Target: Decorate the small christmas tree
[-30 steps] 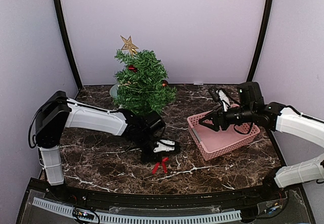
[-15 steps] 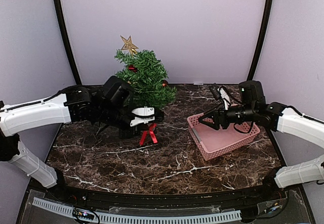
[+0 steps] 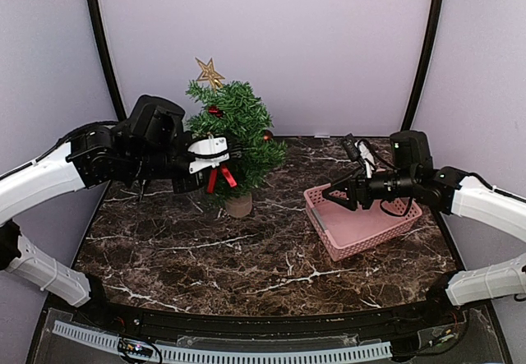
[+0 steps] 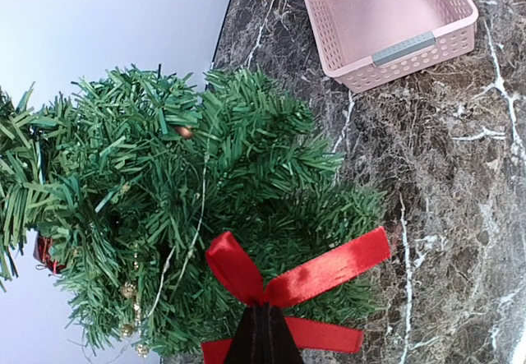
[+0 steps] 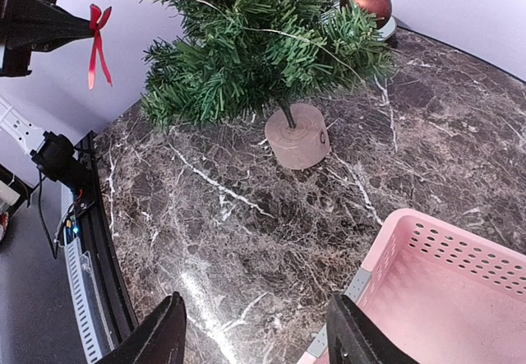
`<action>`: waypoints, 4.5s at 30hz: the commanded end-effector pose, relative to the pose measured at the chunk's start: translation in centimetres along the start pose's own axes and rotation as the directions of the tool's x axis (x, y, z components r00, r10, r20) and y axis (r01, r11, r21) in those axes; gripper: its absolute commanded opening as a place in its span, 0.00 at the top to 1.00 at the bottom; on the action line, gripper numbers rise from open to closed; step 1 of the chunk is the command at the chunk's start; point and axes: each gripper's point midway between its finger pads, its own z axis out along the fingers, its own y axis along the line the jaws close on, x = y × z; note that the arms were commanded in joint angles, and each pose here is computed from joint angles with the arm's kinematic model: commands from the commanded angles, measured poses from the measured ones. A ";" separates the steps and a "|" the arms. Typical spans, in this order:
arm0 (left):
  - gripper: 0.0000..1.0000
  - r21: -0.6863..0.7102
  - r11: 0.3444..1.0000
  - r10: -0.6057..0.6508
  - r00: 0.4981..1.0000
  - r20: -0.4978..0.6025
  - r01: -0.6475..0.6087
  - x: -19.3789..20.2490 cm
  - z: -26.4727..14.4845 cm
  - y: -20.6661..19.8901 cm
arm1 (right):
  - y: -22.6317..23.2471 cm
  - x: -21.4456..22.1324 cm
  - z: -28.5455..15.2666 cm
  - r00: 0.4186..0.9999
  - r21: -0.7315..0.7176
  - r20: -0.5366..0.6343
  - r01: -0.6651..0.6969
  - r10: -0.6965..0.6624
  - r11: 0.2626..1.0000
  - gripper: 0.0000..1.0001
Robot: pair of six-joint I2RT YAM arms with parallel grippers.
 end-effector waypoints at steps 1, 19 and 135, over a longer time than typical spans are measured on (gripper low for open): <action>1.00 -0.068 0.994 0.090 0.996 0.010 -0.089 -0.6 0.1 1.8 | 0.3 -0.8 -0.3 0.999 -0.013 0.042 0.011 -0.011 1.000 0.41; 1.00 -0.064 0.979 0.188 0.979 -0.074 -0.193 1.8 3.2 3.1 | 0.3 -0.7 -0.5 0.999 -0.013 0.044 0.007 -0.006 1.000 0.41; 0.01 -0.041 0.302 -0.904 0.300 0.306 0.952 13.9 -3.1 11.0 | -4.4 -12.0 -2.3 0.944 0.199 0.329 -0.036 -0.032 0.979 0.24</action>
